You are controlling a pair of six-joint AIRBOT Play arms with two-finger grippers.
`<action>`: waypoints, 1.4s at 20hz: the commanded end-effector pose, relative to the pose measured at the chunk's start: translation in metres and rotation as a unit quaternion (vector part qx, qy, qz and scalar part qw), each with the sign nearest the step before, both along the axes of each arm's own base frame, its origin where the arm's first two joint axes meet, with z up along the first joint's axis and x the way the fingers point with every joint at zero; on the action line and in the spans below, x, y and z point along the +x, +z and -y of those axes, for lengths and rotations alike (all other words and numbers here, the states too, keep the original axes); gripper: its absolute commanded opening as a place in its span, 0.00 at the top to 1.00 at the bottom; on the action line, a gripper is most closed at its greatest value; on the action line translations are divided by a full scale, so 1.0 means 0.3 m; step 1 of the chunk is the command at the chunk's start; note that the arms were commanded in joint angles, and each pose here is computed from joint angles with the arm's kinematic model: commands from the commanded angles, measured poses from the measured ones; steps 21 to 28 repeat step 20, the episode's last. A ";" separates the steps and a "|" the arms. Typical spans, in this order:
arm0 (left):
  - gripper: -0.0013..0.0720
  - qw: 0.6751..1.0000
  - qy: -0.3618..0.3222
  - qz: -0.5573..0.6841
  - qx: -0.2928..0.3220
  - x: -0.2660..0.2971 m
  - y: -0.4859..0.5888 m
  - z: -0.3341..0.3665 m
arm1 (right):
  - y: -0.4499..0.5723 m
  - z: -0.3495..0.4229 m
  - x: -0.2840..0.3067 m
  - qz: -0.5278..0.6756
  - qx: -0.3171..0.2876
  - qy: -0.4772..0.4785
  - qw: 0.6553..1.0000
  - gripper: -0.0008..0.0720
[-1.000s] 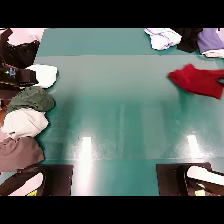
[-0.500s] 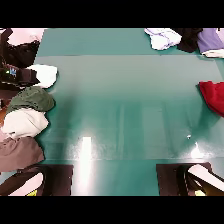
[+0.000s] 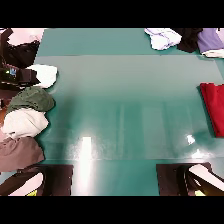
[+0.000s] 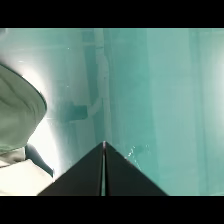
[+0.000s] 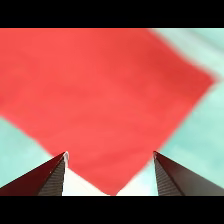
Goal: Fold the shirts.
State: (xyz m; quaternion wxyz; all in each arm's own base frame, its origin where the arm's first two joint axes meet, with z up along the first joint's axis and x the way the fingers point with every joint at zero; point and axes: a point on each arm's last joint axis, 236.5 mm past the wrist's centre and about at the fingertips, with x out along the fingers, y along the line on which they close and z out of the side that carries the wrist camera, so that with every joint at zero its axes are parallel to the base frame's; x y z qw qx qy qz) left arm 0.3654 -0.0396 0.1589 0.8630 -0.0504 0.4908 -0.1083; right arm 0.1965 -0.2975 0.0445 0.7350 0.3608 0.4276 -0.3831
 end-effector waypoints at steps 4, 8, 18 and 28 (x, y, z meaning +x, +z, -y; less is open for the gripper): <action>0.95 1.000 0.005 0.022 0.000 0.031 0.018 -0.004 | 0.245 -0.052 0.161 0.099 0.008 0.034 0.994 0.31; 0.95 1.000 0.006 0.027 0.000 0.037 0.022 -0.005 | 0.286 -0.319 0.375 0.122 0.049 0.160 0.978 0.97; 0.95 1.000 0.007 0.029 0.000 0.039 0.023 -0.005 | 0.282 -1.021 0.549 0.088 0.092 0.446 0.886 0.97; 0.95 1.000 0.007 0.029 0.000 0.039 0.023 -0.005 | 0.280 -1.100 0.541 0.083 0.096 0.476 0.871 0.97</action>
